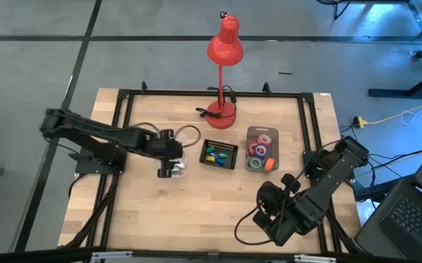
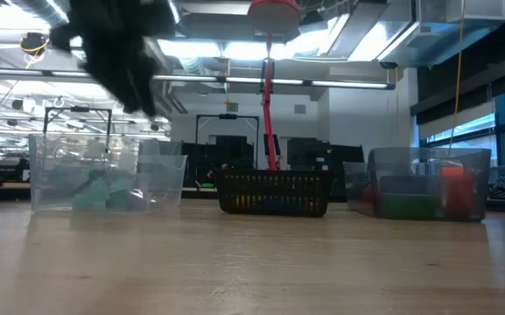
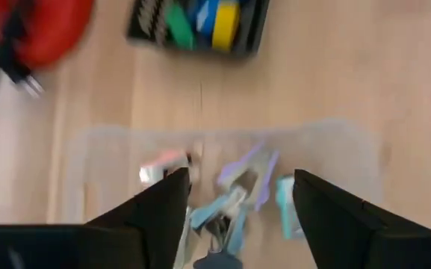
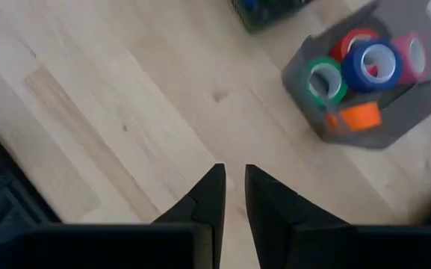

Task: Pick and place Stapler, Stapler remover, tape
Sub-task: Return to Home Position

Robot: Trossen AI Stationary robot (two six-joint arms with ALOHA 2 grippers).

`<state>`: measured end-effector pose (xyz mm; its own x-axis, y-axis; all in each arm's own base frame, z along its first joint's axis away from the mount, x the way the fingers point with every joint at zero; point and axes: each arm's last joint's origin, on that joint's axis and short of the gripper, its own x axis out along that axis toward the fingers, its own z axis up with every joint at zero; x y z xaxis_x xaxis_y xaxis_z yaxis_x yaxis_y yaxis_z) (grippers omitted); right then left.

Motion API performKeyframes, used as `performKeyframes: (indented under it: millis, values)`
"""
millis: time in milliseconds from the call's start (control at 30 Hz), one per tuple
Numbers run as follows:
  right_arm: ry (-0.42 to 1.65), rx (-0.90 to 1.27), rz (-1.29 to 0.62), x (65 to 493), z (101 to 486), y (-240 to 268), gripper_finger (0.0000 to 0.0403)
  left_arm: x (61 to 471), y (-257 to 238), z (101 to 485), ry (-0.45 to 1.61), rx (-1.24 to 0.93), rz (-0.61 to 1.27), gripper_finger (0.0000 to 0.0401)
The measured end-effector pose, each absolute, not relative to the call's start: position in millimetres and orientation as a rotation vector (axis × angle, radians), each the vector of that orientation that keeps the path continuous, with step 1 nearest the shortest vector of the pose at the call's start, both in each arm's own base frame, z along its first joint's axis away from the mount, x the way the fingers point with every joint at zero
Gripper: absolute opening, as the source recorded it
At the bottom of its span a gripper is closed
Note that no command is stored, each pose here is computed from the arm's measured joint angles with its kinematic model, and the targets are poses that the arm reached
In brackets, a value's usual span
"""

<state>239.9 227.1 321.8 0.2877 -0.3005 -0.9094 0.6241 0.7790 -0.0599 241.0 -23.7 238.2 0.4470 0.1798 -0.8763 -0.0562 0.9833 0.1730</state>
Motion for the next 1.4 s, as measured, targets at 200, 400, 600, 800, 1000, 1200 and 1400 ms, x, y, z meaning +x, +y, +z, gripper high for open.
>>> performKeyframes:
  millis: [200, 400, 600, 800, 1000, 1200, 1400]
  values:
    - [1.034, 0.198, -0.609, 243.9, 323.5, 223.1, 0.0054, 203.1, -37.8, 294.4, 0.774, 0.105, 0.049, 0.0242]
    - [0.981, 0.134, -0.624, 253.3, 324.7, 213.6, 0.0055, 159.1, -45.2, 335.9, 0.489, 0.098, -0.069, 0.0239]
    - [0.979, 0.154, -0.659, 262.0, 324.5, 203.4, 0.0055, 122.7, -38.6, 355.7, 0.337, 0.065, -0.108, 0.0243]
    - [0.979, 0.171, -0.691, 268.8, 324.5, 194.2, 0.0055, 102.2, -30.9, 363.9, 0.256, 0.04, -0.11, 0.0238]
    - [0.977, 0.179, -0.697, 271.0, 324.5, 191.9, 0.0055, 92.6, -27.3, 367.1, 0.219, 0.028, -0.111, 0.0238]
    - [0.957, 0.211, -0.68, 273.7, 324.6, 194.3, 0.0055, 92.1, -27.1, 367.1, 0.218, 0.028, -0.111, 0.0238]
    - [0.924, 0.262, -0.653, 278.2, 325.0, 198.0, 0.0055, 92.6, -27.3, 366.9, 0.221, 0.029, -0.111, 0.0237]
